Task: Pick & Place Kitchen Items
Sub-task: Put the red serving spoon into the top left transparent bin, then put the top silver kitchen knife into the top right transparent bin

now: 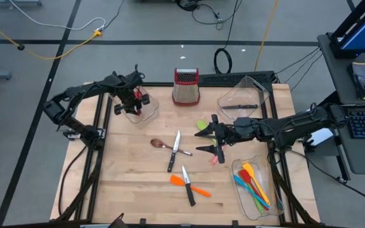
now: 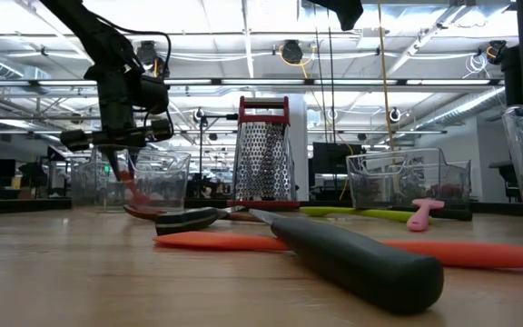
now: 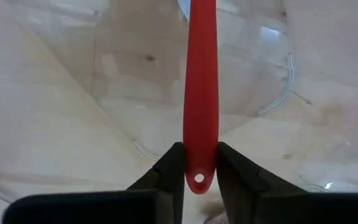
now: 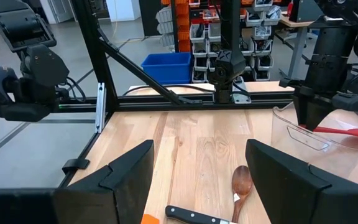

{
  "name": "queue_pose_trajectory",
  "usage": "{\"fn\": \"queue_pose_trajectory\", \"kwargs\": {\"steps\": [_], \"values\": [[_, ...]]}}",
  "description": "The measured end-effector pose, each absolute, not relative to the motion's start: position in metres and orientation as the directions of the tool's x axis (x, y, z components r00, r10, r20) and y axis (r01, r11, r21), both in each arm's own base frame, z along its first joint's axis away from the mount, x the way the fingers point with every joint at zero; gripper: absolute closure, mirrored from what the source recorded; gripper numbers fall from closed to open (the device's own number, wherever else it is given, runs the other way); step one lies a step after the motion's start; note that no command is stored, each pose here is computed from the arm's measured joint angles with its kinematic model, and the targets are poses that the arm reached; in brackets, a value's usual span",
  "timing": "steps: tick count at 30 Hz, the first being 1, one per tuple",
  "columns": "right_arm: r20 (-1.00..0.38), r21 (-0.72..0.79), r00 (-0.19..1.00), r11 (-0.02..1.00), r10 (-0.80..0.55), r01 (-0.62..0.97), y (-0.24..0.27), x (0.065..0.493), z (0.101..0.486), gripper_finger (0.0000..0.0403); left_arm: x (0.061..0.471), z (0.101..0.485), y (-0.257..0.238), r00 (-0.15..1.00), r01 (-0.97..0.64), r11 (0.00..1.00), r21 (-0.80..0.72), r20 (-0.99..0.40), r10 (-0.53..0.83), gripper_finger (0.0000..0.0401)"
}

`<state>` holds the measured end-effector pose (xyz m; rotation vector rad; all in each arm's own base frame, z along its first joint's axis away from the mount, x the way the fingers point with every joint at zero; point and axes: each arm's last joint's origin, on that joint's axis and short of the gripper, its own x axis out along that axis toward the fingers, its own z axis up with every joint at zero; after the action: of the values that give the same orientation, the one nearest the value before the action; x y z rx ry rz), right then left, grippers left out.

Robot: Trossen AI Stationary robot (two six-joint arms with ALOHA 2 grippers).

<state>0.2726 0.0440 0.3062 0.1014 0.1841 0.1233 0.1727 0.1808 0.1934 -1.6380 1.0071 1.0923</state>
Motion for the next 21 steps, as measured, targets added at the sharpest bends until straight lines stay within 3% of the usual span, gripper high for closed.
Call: {"fn": "queue_pose_trajectory", "kwargs": {"steps": [12,21], "values": [[-0.176,0.112,0.976,0.987,0.131,-0.113,0.044,0.273,0.306,0.0155,0.173,0.193,0.181,0.276,-0.938,-0.257,-0.234,-0.951,-0.142,0.0238],[-0.176,0.112,0.976,0.987,0.131,-0.113,0.044,0.273,0.306,0.0156,0.168,0.218,0.175,0.37,-0.916,-0.183,-0.356,-0.928,-0.048,0.0227]]}}
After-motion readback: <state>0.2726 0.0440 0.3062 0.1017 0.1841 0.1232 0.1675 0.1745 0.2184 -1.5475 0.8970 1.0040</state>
